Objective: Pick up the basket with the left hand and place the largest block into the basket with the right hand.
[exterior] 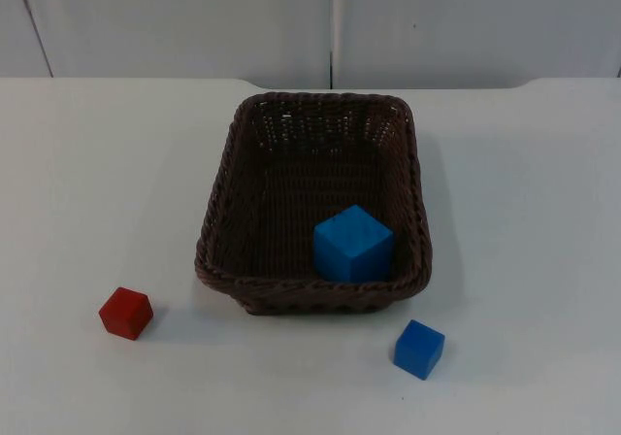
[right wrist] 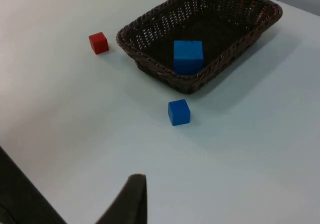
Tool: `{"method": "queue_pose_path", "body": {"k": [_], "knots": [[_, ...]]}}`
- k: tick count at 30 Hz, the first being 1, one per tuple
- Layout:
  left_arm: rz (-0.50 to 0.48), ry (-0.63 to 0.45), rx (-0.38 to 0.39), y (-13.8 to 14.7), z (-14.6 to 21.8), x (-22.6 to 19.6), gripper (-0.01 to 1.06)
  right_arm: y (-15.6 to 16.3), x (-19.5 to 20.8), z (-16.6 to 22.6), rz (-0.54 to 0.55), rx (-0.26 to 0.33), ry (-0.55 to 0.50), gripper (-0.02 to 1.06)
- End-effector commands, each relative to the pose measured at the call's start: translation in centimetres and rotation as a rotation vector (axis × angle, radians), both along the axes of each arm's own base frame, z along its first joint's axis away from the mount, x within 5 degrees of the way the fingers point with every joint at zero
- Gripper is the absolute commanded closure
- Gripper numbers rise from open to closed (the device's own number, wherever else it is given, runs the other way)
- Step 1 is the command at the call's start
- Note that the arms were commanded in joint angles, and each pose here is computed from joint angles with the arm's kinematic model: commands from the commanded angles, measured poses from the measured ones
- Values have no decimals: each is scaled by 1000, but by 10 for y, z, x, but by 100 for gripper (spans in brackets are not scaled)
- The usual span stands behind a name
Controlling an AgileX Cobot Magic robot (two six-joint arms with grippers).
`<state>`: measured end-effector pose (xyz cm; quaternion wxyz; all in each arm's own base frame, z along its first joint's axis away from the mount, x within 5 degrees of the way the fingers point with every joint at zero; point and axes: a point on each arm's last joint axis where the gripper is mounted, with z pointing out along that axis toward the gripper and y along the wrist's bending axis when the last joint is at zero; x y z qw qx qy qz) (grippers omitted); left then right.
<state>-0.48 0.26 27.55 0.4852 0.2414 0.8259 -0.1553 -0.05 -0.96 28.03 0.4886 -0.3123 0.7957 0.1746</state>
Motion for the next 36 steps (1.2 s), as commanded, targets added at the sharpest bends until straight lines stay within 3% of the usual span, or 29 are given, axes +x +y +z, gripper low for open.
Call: {"method": "queue_pose_path", "body": {"k": [1, 13, 36], "knots": [[-11, -7, -10, -1, 0, 0, 0, 0, 0, 0, 9, 7, -5, -1], [33, -7, -10, -1, 0, 0, 0, 0, 0, 0, 9, 7, -5, -1], [405, -9, -7, -3, 0, 0, 0, 0, 0, 0, 9, 7, -5, -1]]}}
